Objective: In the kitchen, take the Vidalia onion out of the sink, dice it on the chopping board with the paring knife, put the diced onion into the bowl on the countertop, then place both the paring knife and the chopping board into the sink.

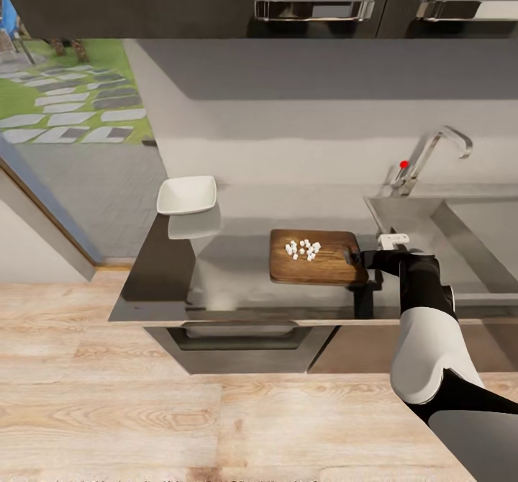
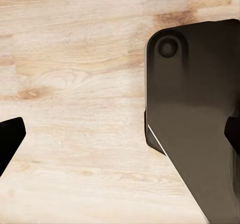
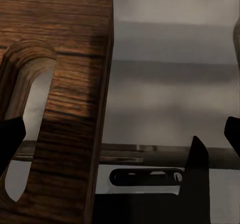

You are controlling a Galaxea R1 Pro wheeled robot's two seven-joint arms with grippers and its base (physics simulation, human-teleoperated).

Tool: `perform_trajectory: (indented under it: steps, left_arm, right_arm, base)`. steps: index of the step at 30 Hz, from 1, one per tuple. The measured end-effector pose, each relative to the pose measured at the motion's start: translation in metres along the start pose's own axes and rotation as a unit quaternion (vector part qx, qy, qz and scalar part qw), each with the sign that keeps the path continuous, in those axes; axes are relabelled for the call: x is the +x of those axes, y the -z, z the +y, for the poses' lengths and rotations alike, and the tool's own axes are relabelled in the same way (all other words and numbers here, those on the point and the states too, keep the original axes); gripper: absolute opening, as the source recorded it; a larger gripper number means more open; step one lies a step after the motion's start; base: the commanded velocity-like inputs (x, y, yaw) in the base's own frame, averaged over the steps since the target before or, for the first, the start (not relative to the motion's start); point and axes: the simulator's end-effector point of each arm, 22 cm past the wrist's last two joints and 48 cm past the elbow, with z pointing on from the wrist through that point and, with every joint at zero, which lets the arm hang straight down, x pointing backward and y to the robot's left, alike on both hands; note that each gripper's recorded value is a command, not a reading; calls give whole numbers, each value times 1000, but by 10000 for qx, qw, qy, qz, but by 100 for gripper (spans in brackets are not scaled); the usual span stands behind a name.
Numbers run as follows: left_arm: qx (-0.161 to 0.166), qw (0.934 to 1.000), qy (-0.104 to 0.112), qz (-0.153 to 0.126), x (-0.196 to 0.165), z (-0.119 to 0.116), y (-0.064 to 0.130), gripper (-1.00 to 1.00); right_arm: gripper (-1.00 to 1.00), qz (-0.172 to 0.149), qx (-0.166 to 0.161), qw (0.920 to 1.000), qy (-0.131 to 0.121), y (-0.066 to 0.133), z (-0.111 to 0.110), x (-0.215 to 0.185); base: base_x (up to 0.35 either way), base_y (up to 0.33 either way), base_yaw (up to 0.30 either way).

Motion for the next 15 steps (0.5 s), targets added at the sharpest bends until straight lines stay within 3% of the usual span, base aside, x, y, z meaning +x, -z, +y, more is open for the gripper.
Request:
perform_trajectory:
  steps: [15]
  left_arm:
    - [-1,10000,-2,12,1,0,0,100]
  right_arm:
    - [100,15,-6,10000,-1,-1,1,2]
  base:
    - [0,0,0]
